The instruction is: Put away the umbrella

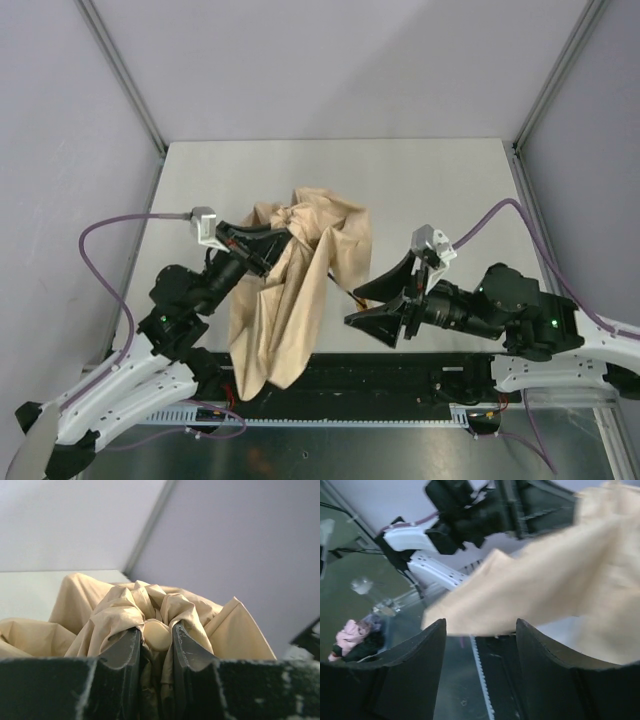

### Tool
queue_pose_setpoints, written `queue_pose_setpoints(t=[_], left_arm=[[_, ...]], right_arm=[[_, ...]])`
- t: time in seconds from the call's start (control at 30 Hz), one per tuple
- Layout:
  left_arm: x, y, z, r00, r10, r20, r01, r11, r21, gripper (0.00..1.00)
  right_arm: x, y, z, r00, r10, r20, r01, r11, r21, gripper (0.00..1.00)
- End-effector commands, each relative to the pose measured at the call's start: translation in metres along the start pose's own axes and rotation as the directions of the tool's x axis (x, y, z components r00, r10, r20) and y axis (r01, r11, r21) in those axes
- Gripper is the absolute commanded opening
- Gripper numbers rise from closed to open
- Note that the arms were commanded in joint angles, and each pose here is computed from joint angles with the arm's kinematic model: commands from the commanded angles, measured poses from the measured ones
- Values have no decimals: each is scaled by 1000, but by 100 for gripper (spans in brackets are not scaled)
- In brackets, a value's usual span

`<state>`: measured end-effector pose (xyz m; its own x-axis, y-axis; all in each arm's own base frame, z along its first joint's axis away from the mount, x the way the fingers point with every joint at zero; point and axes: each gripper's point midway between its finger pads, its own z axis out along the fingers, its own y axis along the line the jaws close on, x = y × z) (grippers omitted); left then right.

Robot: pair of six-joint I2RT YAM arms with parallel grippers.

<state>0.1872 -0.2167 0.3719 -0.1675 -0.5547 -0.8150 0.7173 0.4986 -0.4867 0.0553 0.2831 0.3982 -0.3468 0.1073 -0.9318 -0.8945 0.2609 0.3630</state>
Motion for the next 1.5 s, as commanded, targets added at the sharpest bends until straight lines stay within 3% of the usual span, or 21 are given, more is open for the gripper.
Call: queue_pose_setpoints(t=[0.0,0.1,0.2,0.27,0.37,0.4,0.47,0.63,0.93,1.17,1.27,1.47], left_arm=[[-47,20,19,981,143,135,-121,980,-159,0],[-47,29,23,975,177,131,-148,967,-210,0],[-45,35,23,976,174,130,-140,962,-234,0],[-42,37,22,979,157,129,-123,963,-239,0],[-41,35,20,983,129,134,-96,969,-229,0],[-42,34,19,983,125,135,-93,970,-226,0],[-44,31,17,983,125,136,-94,972,-217,0],[-48,19,8,981,135,138,-112,980,-161,0],[-28,-33,-8,986,155,58,-162,976,145,0],[-16,-49,-14,994,105,10,-104,965,241,0],[-13,-42,-9,999,49,-6,-46,978,202,0],[-24,-21,3,1000,-15,23,14,998,55,0]], right_arm=[[-25,26,36,996,-30,85,28,999,18,62],[-19,33,63,987,-161,13,159,981,113,68],[-14,45,89,972,-232,-33,234,968,93,68],[-6,50,109,967,-248,-55,251,966,59,55],[11,37,133,954,-284,-98,293,951,98,16],[17,32,140,949,-294,-113,306,945,112,8],[27,19,152,941,-305,-144,324,937,132,2],[38,-15,168,944,-268,-194,299,941,159,0],[13,-52,175,973,-171,-154,192,972,132,0],[11,-69,164,976,-131,-173,161,972,170,2],[11,-46,156,973,-127,-192,150,983,109,12],[25,25,111,958,-162,-238,166,986,-3,59]])
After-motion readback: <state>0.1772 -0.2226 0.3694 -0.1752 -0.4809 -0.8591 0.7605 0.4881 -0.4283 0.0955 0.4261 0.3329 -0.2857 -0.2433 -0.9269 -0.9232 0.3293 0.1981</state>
